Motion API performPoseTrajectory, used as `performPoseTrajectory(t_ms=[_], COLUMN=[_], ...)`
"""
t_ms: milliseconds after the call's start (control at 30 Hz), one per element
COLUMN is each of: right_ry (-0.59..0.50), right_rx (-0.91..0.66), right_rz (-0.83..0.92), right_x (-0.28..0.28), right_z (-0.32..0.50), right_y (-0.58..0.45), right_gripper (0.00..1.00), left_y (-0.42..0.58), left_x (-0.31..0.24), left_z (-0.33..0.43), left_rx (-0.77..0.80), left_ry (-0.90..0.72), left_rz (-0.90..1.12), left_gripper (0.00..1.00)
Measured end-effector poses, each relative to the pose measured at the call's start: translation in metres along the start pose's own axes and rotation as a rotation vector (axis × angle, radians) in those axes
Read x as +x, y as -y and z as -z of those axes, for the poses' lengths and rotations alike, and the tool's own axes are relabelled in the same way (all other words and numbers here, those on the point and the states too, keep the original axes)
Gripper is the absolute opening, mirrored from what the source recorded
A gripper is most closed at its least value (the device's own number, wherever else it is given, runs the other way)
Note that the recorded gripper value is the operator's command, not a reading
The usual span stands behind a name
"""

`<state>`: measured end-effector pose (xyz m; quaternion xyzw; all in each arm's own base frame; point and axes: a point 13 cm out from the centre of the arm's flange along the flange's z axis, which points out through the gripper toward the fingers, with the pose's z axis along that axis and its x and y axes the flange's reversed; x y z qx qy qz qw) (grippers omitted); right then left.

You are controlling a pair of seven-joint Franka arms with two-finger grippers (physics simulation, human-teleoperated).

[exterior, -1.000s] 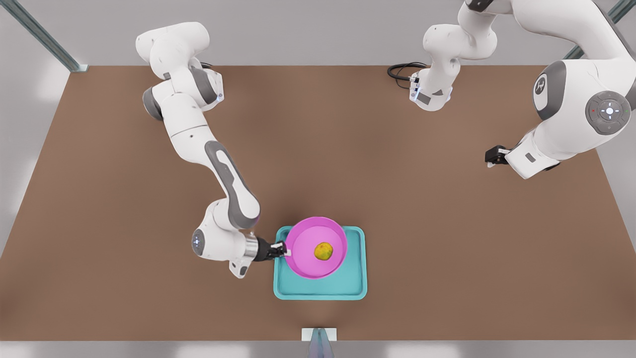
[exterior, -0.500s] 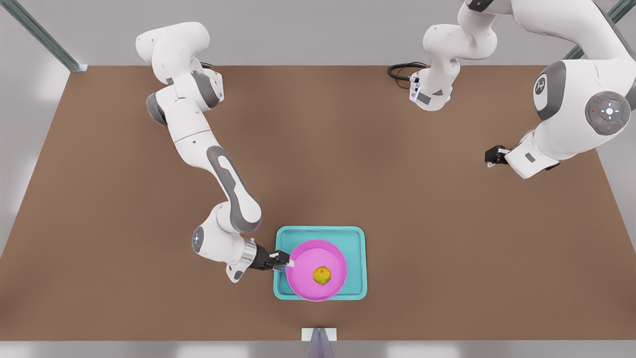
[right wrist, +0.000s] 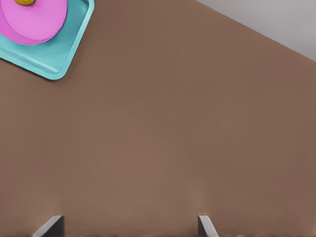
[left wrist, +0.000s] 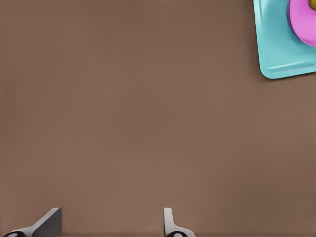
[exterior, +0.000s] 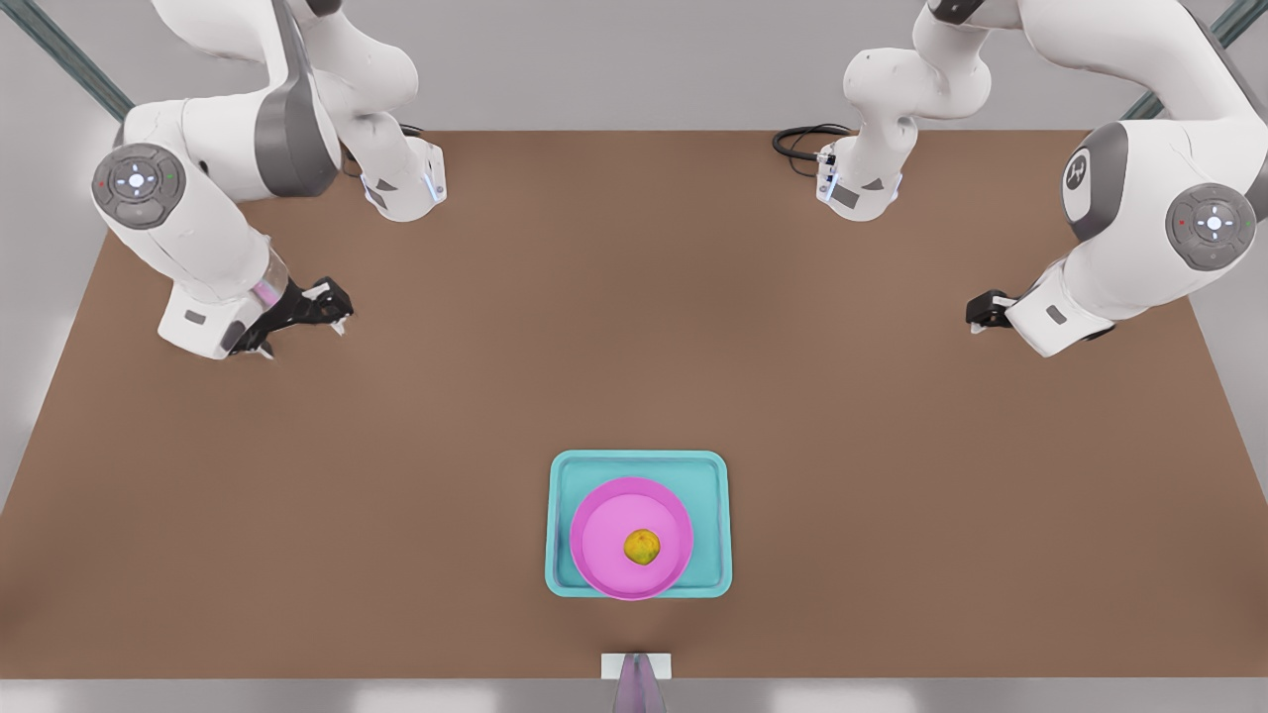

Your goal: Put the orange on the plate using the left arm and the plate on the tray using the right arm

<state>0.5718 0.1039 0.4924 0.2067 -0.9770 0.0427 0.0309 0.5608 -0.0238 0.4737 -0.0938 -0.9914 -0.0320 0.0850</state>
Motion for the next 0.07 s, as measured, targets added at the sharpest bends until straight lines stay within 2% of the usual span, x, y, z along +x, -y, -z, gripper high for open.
performPoseTrajectory(t_ms=[67], right_ry=[-0.035], right_rx=[0.011], right_rz=[-0.005], right_x=[0.0114], right_z=[-0.0014], right_y=[0.0029], right_gripper=[1.00], left_y=[0.0000], left_x=[0.0000], left_z=[0.0004], left_rx=[0.000], left_ry=[0.001], left_rz=[0.000], left_gripper=[1.00])
